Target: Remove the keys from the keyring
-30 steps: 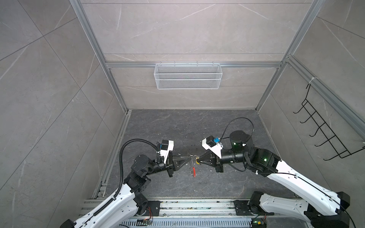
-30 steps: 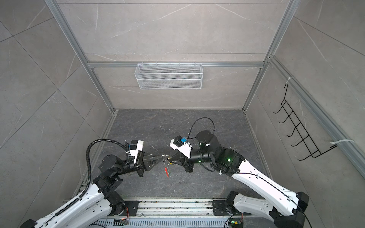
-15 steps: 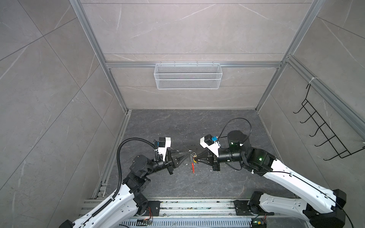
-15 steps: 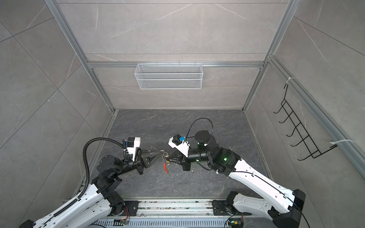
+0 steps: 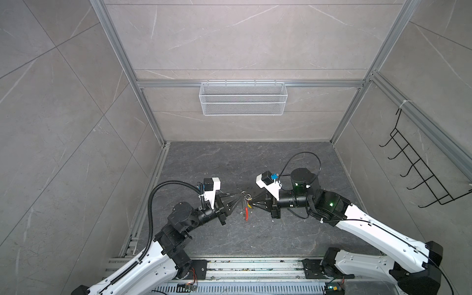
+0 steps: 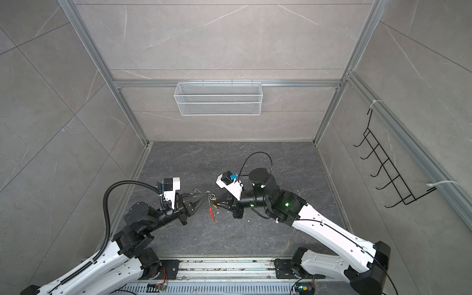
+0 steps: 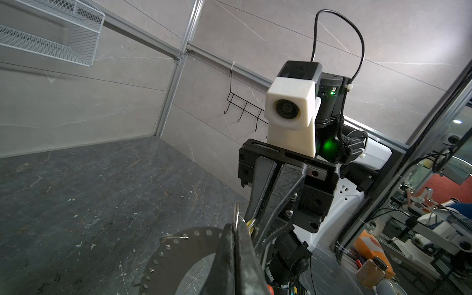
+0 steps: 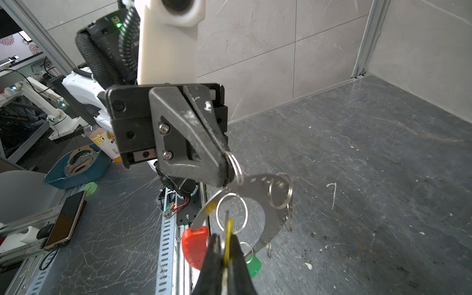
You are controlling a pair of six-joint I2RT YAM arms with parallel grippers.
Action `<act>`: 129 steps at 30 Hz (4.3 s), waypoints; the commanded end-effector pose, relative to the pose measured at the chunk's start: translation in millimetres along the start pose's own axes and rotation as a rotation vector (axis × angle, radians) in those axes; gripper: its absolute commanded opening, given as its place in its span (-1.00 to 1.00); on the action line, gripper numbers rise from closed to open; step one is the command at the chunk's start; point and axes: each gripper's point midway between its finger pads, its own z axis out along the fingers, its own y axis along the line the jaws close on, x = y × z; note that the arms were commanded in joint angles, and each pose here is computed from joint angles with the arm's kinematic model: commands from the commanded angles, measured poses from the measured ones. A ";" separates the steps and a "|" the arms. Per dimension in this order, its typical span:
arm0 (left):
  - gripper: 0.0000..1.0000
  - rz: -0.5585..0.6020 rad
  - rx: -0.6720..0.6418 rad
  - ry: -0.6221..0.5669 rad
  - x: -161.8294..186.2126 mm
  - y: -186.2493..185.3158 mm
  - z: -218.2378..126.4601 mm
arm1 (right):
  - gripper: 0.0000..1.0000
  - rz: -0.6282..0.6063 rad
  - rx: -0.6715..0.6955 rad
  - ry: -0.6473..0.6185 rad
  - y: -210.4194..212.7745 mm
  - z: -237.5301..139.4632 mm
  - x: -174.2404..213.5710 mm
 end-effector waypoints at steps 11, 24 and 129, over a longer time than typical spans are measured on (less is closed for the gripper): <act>-1.00 0.156 -0.166 -0.116 -32.0 9.8 -0.4 | -1.00 0.064 0.026 0.013 -11.9 10.8 12.9; -1.00 0.205 -0.237 -0.089 -23.3 19.7 -1.2 | -1.00 0.064 0.111 -0.015 -25.0 7.3 9.7; -1.00 0.155 -0.574 0.292 29.9 75.3 4.5 | -1.00 -0.215 0.447 -0.189 -45.7 -57.0 -96.8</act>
